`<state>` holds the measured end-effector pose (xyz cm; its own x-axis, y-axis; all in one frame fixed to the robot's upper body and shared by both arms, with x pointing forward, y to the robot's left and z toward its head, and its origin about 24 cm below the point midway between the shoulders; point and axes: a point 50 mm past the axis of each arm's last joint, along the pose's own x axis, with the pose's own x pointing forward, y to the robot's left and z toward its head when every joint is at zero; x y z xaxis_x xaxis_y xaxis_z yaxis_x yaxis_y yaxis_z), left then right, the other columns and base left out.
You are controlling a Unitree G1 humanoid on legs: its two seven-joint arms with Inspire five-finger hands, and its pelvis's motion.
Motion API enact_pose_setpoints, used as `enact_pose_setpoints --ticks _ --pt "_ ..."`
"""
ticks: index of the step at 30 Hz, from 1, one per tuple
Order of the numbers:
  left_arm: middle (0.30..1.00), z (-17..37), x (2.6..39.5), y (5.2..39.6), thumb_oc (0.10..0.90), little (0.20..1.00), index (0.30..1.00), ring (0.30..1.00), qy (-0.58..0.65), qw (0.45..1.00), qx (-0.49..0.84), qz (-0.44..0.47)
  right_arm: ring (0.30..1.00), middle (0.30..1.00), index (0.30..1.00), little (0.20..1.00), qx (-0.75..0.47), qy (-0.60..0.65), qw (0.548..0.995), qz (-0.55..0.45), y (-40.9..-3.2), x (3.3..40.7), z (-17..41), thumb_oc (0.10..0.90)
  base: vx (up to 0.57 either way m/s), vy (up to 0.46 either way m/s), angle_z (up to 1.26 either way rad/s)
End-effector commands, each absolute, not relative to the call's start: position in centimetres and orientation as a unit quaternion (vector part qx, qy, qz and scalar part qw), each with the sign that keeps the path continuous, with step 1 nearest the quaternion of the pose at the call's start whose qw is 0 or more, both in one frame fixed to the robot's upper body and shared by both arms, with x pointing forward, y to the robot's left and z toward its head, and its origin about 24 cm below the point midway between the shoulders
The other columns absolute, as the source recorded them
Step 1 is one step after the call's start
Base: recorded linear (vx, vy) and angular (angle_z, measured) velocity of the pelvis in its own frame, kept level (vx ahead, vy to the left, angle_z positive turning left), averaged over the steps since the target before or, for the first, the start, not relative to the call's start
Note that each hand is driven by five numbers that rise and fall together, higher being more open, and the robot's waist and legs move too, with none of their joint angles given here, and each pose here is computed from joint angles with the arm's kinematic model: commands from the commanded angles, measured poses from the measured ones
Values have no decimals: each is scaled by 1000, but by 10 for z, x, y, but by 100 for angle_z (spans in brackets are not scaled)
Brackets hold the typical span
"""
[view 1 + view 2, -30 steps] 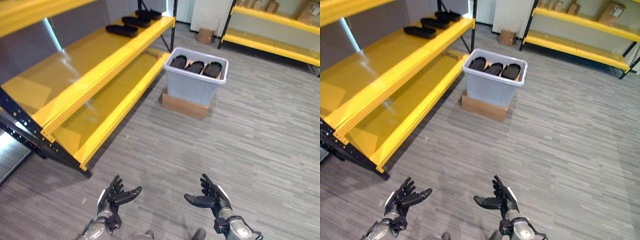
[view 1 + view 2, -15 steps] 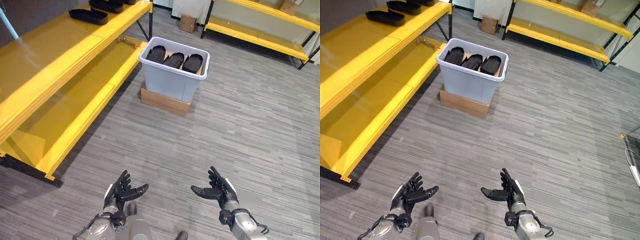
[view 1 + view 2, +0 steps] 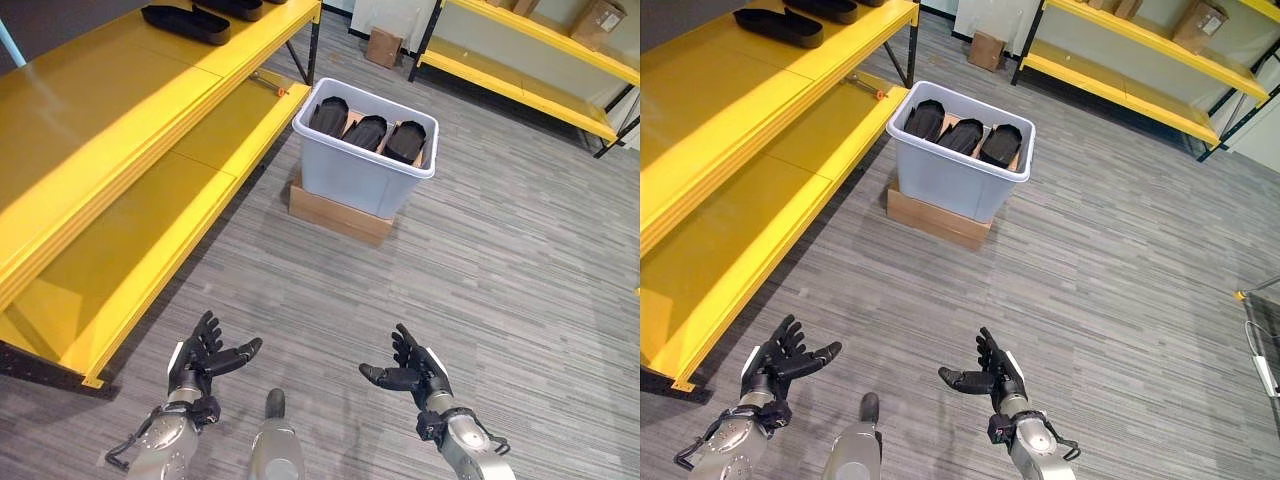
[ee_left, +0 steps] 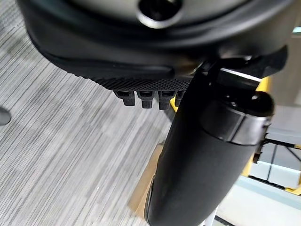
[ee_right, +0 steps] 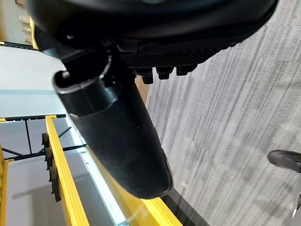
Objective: Move parts from the plastic box to the shelf.
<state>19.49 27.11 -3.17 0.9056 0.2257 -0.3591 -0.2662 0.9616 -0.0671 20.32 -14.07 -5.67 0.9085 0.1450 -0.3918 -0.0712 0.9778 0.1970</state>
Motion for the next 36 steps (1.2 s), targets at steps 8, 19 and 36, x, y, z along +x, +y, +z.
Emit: enact_pose_setpoints --ticks 8,19,36 --pt "1000 -14 199 254 900 1000 1000 1000 122 989 -39 80 1000 1000 1000 1000 79 115 989 49 -156 216 -23 900 197 309 10" --pt "1000 -24 195 252 900 1000 1000 1000 142 986 -46 75 1000 1000 1000 1000 66 118 990 29 -167 212 -24 900 265 33 12" --pt "1000 -18 208 245 900 1000 1000 1000 123 988 -58 68 1000 1000 1000 1000 70 96 993 28 -173 221 -15 900 304 -89 18"
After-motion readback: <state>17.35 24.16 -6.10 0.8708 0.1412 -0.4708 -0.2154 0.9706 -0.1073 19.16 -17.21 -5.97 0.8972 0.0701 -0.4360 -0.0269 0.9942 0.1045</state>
